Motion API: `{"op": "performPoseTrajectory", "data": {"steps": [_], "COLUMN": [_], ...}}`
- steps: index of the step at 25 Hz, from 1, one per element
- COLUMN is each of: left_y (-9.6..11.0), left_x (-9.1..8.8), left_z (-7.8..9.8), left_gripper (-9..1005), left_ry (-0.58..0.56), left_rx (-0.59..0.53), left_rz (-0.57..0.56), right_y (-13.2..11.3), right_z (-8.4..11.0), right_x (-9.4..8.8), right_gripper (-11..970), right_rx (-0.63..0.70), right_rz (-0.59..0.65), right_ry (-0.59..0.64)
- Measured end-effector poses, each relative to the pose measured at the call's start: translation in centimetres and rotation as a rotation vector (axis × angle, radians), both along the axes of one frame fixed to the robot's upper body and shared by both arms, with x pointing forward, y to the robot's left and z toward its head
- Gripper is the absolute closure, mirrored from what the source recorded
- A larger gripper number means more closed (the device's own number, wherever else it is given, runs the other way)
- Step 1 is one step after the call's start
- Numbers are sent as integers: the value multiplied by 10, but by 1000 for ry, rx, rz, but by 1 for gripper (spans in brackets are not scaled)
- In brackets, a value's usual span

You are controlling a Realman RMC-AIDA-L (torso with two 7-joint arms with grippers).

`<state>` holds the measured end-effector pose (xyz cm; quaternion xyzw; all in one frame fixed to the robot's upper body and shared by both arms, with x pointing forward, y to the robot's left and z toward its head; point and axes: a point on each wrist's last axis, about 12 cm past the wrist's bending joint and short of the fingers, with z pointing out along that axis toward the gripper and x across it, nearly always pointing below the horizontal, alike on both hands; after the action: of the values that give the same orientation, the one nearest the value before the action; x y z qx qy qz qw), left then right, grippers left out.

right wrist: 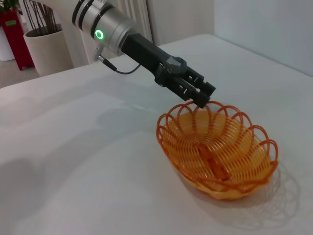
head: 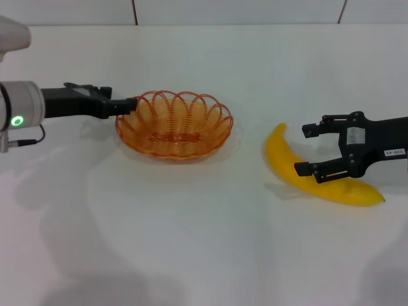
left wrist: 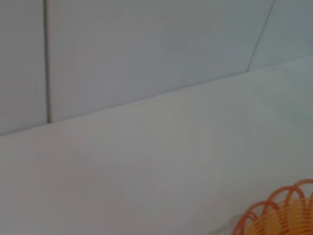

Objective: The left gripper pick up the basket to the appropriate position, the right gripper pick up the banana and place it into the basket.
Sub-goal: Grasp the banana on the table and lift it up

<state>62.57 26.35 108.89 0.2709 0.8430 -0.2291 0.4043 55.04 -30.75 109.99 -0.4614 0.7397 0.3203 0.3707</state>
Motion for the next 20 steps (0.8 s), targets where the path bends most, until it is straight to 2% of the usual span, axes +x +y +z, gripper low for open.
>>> {"op": "performPoseTrajectory", "data": {"steps": [14,20], "left_y": [12,18], "left_x": [-9,-24], "left_z": [0,-5], "left_gripper": [281,283], "left_ry": [-170,-260], "left_rx": [16,-10], "left_rz": [-36,-77], "right_y": [-1,2], "right_z": [0,-1], "right_x": [-1,-1], "right_gripper": [66,67], "right_rx": [1,8], "right_rz": [-1,7], "right_ry": [-2,-4]}}
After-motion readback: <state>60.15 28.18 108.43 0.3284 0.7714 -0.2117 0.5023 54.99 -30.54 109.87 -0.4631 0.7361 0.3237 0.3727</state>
